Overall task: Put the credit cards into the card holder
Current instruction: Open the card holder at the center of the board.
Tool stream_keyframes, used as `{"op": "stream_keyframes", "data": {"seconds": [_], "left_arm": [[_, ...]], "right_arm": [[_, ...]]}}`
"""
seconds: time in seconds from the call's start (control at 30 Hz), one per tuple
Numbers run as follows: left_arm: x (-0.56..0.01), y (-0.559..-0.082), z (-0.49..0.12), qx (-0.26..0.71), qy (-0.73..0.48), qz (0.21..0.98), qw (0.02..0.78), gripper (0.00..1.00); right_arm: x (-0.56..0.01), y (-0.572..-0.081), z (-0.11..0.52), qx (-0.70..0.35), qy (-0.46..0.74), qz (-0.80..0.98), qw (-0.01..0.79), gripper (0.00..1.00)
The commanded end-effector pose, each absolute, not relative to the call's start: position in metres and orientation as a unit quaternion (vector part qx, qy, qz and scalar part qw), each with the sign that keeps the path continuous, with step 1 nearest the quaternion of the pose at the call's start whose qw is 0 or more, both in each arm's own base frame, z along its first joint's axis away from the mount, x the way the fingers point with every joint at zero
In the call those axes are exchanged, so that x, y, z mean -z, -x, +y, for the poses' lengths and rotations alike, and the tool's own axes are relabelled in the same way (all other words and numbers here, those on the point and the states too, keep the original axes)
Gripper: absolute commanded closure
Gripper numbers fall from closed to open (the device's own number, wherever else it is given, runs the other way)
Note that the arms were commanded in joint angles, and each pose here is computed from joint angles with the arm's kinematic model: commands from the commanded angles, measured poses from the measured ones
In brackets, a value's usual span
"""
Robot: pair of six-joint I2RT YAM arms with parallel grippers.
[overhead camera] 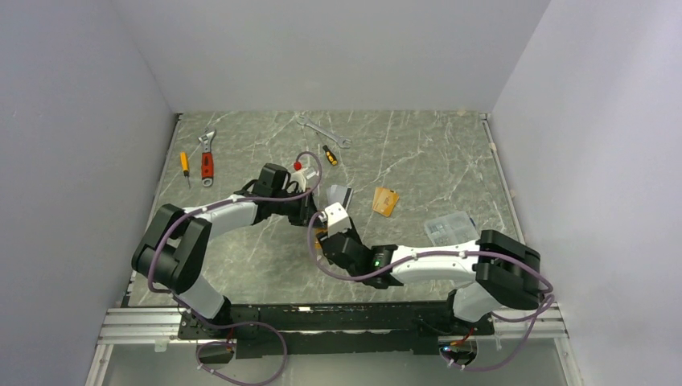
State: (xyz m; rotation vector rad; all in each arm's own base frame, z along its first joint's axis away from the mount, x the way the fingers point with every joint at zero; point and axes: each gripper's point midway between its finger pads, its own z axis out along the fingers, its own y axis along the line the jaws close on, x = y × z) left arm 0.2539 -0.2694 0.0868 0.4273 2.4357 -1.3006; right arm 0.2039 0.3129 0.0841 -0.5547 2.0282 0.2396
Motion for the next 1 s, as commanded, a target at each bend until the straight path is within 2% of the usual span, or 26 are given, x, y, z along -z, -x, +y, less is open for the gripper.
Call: {"op": "stream_keyframes", "data": {"seconds": [0.0, 0.2, 0.37, 0.6, 0.83, 0.97], "left_arm": [[-0.096, -0.254, -0.274, 0.499, -0.135, 0.842, 0.157, 1.00], [-0.107, -0.251, -0.274, 0.521, -0.131, 0.829, 0.152, 1.00], [-0.113, -0.248, -0.275, 0.533, -0.128, 0.823, 0.148, 1.00], [-0.120, -0.244, -0.279, 0.555, -0.126, 0.811, 0.136, 1.00], [-0.132, -0.241, -0.281, 0.570, -0.138, 0.797, 0.141, 1.00], [-0.135, -0.240, -0.281, 0.574, -0.144, 0.793, 0.144, 1.00]], "right_arm": [[-0.107, -0.218, 0.333, -0.089, 0.236, 0.812, 0.526, 0.47], [-0.096, -0.226, 0.328, -0.047, 0.242, 0.812, 0.529, 0.49], [-0.087, -0.235, 0.313, 0.013, 0.234, 0.810, 0.537, 0.56], [-0.083, -0.242, 0.307, 0.046, 0.231, 0.801, 0.550, 0.72], [-0.073, -0.242, 0.302, 0.055, 0.222, 0.804, 0.549, 1.00], [-0.078, -0.244, 0.299, 0.050, 0.209, 0.801, 0.558, 1.00]]}}
